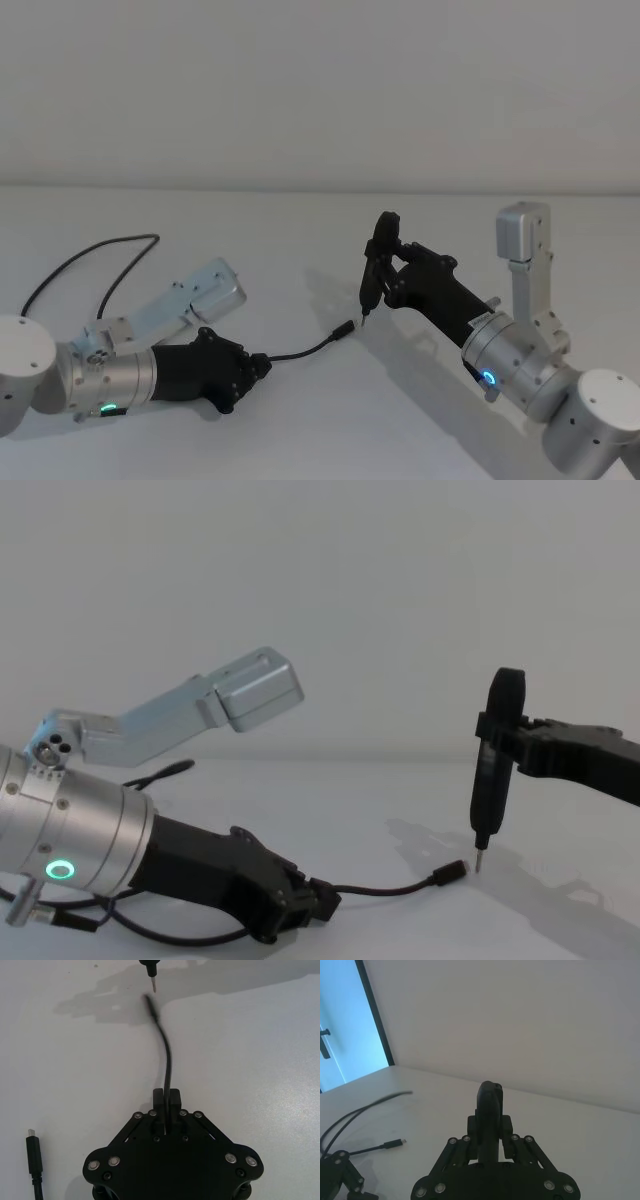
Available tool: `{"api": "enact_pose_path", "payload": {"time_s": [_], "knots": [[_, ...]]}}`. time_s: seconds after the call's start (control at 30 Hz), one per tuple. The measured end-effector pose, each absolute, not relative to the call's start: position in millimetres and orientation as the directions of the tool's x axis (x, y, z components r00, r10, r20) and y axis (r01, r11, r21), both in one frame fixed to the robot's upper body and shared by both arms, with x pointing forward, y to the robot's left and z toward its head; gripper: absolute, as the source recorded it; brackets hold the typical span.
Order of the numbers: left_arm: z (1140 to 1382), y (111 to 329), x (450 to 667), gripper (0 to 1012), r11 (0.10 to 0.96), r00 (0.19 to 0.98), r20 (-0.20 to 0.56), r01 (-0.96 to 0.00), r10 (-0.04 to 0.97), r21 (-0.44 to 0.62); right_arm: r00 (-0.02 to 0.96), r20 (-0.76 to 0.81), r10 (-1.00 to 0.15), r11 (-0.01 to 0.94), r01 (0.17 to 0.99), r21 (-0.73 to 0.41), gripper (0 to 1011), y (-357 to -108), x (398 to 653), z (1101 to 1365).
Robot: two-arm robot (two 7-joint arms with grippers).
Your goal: Pick up the data cable with the one hand.
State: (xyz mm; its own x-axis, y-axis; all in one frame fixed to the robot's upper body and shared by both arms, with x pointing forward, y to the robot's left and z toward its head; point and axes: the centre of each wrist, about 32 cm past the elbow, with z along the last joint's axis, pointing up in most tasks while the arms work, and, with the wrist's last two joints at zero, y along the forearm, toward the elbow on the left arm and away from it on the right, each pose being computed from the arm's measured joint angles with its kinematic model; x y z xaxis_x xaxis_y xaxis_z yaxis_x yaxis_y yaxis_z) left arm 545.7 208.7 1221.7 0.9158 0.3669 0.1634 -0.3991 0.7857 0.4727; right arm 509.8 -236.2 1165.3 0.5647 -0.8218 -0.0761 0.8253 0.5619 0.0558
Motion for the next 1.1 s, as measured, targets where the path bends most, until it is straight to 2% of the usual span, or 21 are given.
{"api": "enact_pose_path", "payload": {"time_s": [0.1, 0.7, 1.1], "knots": [[1222, 209, 546, 49, 0.785, 0.916, 0.164, -0.399, 0.367, 0.473, 0.568, -0.073, -0.820, 0.566, 0.823, 0.053, 275, -236, 511, 1165], [1222, 209, 546, 50, 0.785, 0.916, 0.164, -0.400, 0.367, 0.473, 0.587, -0.050, -0.808, 0.580, 0.808, 0.100, 275, -235, 511, 1177], [1222, 209, 546, 50, 0.785, 0.916, 0.164, -0.400, 0.367, 0.473, 0.595, -0.052, -0.802, 0.589, 0.803, 0.097, 274, -235, 509, 1175]]}}
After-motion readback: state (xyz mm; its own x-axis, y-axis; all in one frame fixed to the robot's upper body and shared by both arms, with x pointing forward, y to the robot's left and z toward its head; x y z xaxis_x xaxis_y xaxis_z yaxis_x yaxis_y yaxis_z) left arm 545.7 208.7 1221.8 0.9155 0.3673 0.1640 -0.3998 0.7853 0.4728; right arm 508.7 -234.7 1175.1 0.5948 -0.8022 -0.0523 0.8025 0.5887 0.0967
